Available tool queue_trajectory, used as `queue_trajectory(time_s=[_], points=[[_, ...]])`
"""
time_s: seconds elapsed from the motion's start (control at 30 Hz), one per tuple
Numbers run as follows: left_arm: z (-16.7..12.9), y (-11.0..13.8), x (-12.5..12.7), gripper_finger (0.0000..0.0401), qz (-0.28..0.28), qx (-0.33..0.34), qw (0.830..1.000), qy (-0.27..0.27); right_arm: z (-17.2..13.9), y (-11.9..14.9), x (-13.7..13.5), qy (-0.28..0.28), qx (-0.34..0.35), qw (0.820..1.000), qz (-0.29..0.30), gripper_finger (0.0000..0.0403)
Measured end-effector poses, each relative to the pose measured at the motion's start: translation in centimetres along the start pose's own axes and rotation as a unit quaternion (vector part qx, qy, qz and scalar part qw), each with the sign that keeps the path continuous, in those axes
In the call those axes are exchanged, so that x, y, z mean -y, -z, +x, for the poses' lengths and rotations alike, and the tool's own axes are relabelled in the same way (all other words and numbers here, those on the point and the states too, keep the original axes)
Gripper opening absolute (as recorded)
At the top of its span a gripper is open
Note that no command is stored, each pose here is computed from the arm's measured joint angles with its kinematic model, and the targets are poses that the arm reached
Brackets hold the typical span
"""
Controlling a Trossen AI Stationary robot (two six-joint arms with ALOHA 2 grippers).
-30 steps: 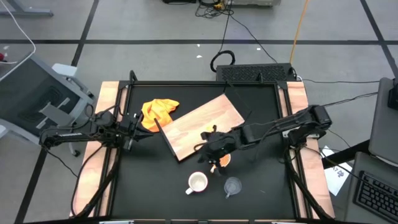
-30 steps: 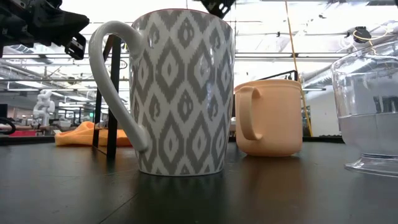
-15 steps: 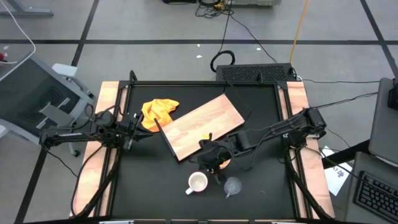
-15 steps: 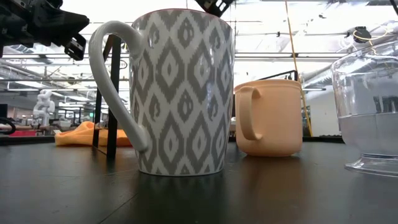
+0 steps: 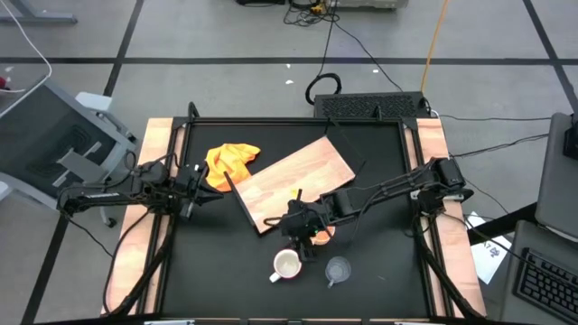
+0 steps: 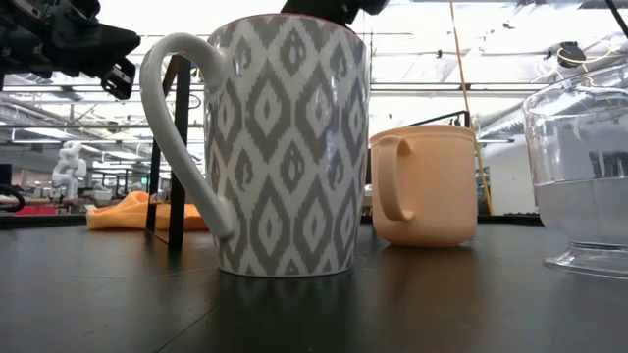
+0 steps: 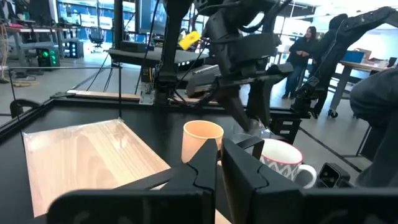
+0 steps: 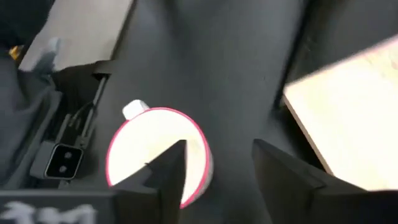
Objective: Stack small to large cups/mugs on shelf
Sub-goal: Put the white mug on the shelf
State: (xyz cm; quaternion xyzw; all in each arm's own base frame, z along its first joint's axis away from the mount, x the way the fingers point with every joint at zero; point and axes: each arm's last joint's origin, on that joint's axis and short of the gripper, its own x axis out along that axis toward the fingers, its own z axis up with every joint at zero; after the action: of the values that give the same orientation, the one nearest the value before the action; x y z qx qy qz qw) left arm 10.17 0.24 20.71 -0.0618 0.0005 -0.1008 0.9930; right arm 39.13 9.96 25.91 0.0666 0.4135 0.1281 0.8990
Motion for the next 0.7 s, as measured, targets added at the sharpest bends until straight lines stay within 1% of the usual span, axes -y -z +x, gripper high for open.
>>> queue_trajectory(time_s=[0.1, 0.2, 0.4, 0.57, 0.7], points=[[0.0, 0.0, 0.0, 0.0026, 0.000, 0.000, 1.000, 0.000, -0.2, 0.1, 0.5, 0.006, -0.009, 1.000, 0.027, 0.0207], [0.0, 0.0, 0.0, 0.0026, 0.002, 0.000, 1.000, 0.000, -0.1, 0.3, 0.9, 0.011, -0.021, 0.999, 0.047, 0.0215], [0.0, 0.0, 0.0, 0.0026, 0.010, -0.001, 1.000, 0.000, 0.0, 0.5, 0.4, 0.009, -0.028, 0.998, 0.057, 0.0211], [0.0, 0.0, 0.0, 0.0026, 0.009, -0.001, 1.000, 0.000, 0.1, 0.6, -0.4, 0.001, -0.025, 0.997, 0.077, 0.0209], [0.0, 0.0, 0.0, 0.0026, 0.009, -0.001, 1.000, 0.000, 0.1, 0.9, -0.4, 0.007, -0.038, 0.994, 0.104, 0.0208]])
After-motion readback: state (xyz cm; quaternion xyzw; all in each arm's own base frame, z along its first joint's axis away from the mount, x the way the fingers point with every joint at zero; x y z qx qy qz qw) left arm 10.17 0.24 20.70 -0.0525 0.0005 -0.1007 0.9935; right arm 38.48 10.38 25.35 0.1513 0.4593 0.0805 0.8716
